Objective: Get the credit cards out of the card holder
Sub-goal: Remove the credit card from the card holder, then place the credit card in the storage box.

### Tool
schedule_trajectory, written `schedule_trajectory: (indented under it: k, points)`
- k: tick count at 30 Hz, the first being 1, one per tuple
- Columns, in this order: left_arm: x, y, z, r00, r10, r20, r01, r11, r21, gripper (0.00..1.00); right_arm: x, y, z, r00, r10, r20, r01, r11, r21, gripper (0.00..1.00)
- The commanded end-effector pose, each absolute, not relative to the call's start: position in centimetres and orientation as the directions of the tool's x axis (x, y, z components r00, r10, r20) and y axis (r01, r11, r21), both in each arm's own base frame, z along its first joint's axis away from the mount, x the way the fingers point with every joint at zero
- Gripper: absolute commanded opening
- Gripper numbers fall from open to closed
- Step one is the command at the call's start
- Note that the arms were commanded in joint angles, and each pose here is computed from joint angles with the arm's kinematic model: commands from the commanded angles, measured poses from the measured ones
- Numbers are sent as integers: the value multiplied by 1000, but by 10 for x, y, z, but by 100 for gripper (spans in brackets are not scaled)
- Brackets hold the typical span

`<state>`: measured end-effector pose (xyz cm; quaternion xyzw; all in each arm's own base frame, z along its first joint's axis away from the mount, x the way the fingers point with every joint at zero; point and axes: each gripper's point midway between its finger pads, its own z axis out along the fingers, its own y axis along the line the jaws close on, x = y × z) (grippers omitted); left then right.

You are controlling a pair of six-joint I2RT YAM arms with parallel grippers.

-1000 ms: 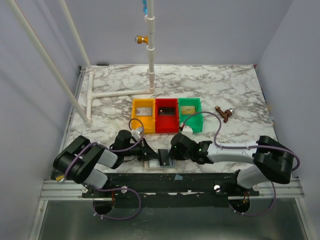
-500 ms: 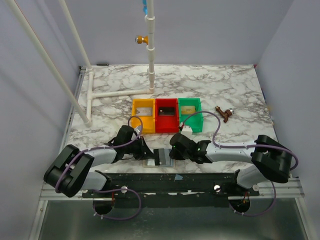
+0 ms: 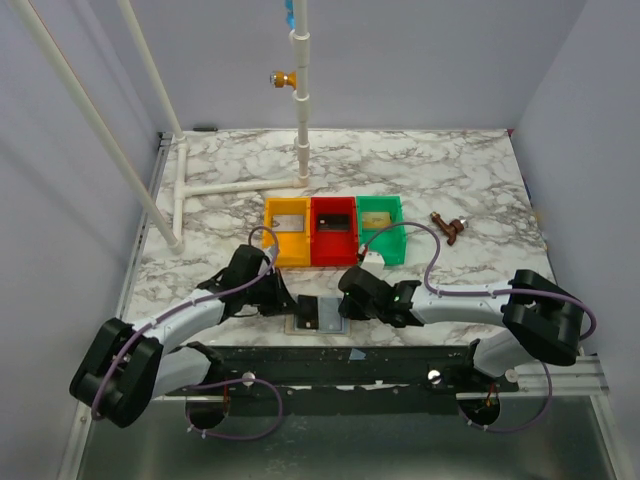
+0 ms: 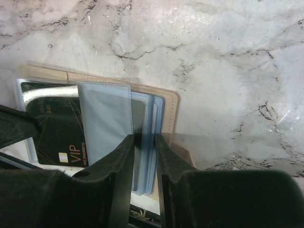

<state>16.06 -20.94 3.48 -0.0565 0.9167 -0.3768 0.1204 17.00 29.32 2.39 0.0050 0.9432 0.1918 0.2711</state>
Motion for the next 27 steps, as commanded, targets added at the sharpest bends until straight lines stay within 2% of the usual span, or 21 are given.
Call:
schedule_trajectory:
  k: [1,10,15,21,27]
  points:
    - [170,-184,37,-944,-203,-261,-13,811,-585,0,163,262,3,-865,43,-500,-81,972,223,25]
    - [183,-174,76,-911,-189,-365,38,845,-533,0,169,271,21,-847,56,-529,-100,960,262,25]
    - [199,-175,124,-862,-140,-487,142,856,-497,0,175,281,42,-828,78,-555,-120,943,311,26]
    - [221,-181,168,-794,-35,-607,250,891,-379,0,181,292,71,-800,109,-591,-150,916,373,28]
    - [251,-186,205,-692,74,-718,325,920,-219,0,190,294,118,-743,183,-644,-168,880,443,38]
